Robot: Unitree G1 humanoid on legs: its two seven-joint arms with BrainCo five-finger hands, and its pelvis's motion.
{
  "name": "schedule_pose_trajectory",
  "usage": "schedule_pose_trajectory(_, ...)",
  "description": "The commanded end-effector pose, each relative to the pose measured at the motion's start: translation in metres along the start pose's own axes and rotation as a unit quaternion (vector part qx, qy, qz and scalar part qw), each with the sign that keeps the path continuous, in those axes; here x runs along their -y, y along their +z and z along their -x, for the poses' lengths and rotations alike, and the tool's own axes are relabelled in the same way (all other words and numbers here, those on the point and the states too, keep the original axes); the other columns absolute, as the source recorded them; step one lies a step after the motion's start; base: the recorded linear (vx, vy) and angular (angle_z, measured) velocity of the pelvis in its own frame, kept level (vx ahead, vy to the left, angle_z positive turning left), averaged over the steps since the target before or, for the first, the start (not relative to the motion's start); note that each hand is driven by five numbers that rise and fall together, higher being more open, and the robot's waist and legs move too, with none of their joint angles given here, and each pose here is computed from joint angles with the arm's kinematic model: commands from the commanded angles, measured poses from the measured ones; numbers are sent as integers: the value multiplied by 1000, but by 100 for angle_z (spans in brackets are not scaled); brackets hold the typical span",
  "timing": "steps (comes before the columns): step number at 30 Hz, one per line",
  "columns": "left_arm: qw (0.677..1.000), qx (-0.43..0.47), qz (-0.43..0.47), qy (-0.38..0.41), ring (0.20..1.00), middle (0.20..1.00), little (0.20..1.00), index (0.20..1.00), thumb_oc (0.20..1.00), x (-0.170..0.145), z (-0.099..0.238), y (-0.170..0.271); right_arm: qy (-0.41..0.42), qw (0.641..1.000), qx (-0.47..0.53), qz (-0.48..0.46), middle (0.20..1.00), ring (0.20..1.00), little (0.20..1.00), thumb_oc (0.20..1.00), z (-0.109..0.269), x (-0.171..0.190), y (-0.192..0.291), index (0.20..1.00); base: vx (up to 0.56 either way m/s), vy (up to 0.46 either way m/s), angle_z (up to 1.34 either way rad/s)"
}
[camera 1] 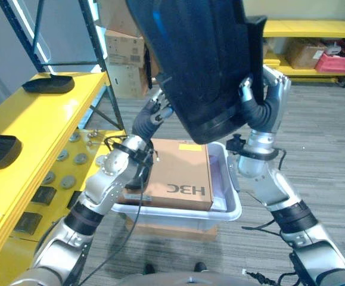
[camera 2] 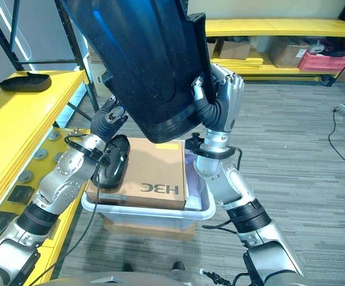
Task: Move parts from the plastic box to the shelf.
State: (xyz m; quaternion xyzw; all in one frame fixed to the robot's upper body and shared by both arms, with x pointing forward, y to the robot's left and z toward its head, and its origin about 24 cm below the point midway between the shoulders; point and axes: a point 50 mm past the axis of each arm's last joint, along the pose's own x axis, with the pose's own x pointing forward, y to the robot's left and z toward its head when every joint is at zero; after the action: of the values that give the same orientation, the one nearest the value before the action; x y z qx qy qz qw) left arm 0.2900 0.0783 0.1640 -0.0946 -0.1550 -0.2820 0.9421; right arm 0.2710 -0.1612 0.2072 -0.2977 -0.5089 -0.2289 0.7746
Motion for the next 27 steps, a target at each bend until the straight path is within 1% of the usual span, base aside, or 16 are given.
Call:
schedule_pose_trajectory(1, 999, 9, -44, 5, 1000, 1000, 1000, 1000, 1000, 0, -8, 3, -44, 998, 35, 19, 200, 200, 200, 200, -17, 8, 1, 200, 0, 0, 0)
schedule_pose_trajectory(5, 999, 1, -33, 23, 1000, 1000, 1000, 1000, 1000, -13, 4, -5, -35, 998, 29, 53, 200, 200, 200, 200, -14, 19, -10, 200, 0, 0, 0)
schedule_pose_trajectory(13, 999, 45, -14, 5, 1000, 1000, 1000, 1000, 1000, -9, 6, 8, 0, 998, 20, 61, 200, 200, 200, 200, 0, 14, -16, 200, 0, 0, 0)
schedule_pose_trajectory(16, 999, 47, -6, -6, 1000, 1000, 1000, 1000, 1000, -5, 5, 9, 7, 998, 16, 56, 200, 200, 200, 200, 2, 9, -16, 200, 0, 0, 0)
schedule_pose_trajectory(19, 998, 41, 29, -28, 1000, 1000, 1000, 1000, 1000, 2, 3, 7, 20, 998, 17, 50, 200, 200, 200, 200, 2, 2, -15, 200, 0, 0, 0)
schedule_pose_trajectory(21, 998, 40, 35, -36, 1000, 1000, 1000, 1000, 1000, 7, 2, 7, 27, 999, 18, 42, 200, 200, 200, 200, 2, -1, -13, 200, 0, 0, 0)
schedule_pose_trajectory(24, 998, 31, 34, -32, 1000, 1000, 1000, 1000, 1000, 13, -1, 4, 39, 999, 21, 18, 200, 200, 200, 200, 4, -12, -7, 200, 0, 0, 0)
schedule_pose_trajectory(25, 999, 13, 30, -12, 1000, 1000, 1000, 1000, 1000, 13, -4, -1, 52, 998, 29, -8, 200, 200, 200, 200, 4, -19, 1, 200, 0, 0, 0)
schedule_pose_trajectory(27, 999, 11, 30, -10, 1000, 1000, 1000, 1000, 1000, 13, -4, -2, 54, 998, 31, -13, 200, 200, 200, 200, 5, -21, 3, 200, 0, 0, 0)
